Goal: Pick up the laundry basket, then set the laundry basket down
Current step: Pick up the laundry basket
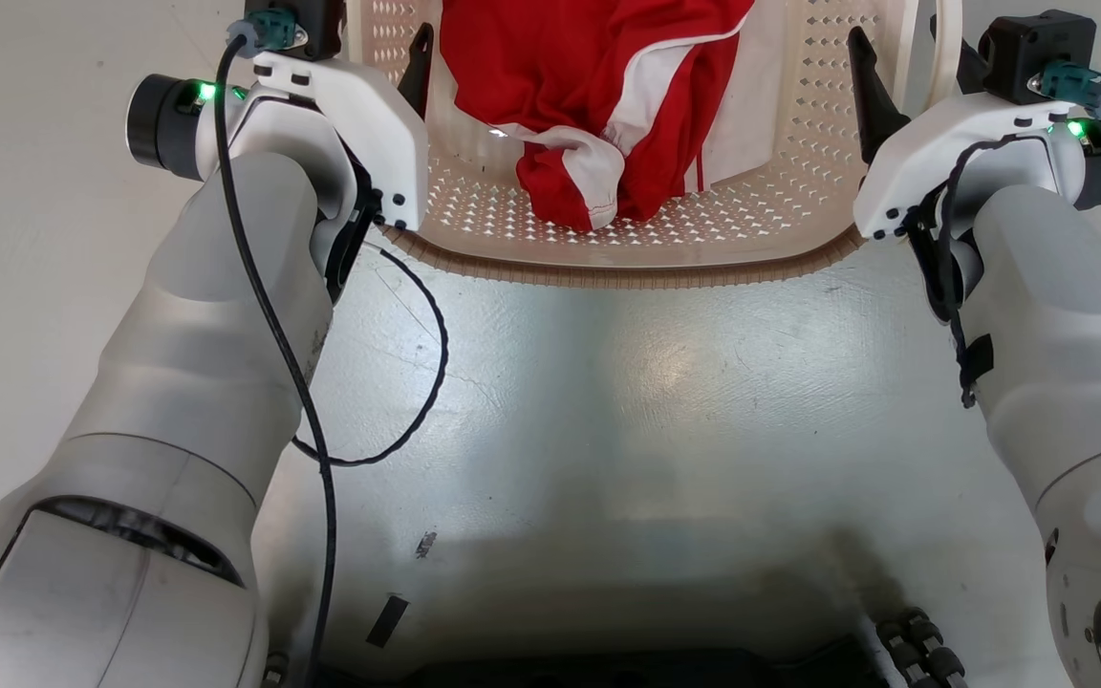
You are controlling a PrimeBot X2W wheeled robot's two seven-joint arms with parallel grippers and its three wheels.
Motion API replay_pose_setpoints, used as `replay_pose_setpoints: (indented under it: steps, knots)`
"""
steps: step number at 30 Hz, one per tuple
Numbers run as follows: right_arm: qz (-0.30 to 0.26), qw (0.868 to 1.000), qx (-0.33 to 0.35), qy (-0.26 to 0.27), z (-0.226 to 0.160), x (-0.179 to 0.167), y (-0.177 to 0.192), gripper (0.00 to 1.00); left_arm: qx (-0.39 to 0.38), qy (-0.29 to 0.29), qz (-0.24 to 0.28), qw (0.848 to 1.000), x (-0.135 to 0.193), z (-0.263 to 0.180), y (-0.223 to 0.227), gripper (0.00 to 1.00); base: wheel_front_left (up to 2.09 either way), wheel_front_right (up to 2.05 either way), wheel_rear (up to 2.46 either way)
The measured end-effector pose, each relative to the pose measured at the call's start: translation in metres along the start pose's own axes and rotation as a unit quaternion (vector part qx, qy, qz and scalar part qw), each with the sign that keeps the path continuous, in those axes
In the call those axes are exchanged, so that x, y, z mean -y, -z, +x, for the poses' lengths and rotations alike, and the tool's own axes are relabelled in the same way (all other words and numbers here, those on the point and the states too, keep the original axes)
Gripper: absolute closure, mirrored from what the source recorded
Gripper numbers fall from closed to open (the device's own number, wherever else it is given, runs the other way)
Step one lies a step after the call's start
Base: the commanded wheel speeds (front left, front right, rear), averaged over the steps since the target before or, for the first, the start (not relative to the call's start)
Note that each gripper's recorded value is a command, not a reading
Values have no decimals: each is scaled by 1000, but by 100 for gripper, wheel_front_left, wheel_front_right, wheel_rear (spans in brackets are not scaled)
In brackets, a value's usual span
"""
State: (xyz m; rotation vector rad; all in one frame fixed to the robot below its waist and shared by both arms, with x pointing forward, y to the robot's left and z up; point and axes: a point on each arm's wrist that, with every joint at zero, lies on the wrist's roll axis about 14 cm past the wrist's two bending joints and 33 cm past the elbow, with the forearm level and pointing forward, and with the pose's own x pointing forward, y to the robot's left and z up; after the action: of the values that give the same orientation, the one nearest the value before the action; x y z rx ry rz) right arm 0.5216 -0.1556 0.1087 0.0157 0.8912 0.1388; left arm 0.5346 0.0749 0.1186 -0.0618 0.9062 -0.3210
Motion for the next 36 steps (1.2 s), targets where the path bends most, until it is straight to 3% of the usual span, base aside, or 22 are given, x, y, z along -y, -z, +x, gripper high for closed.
replay_pose_setpoints:
  steps: [1, 6, 17, 36]
  knots:
    - [3, 1000, 0, 0, 0, 0, 0, 100, 0, 0, 0, 1000, 0, 0, 0, 100, 0, 0, 0]
    - [27, 1000, 2, -8, 0, -12, -1, 100, -4, -7, -3, 1000, 1, -1, 1, 100, 0, 0, 0]
    - [20, 1000, -2, -10, -13, -13, -14, 100, -1, -9, -16, 1000, 5, -16, -6, 100, 0, 0, 0]
    - [-33, 998, -30, -35, -103, -32, -23, 100, -19, -17, -43, 999, 31, -102, 9, 100, 0, 0, 0]
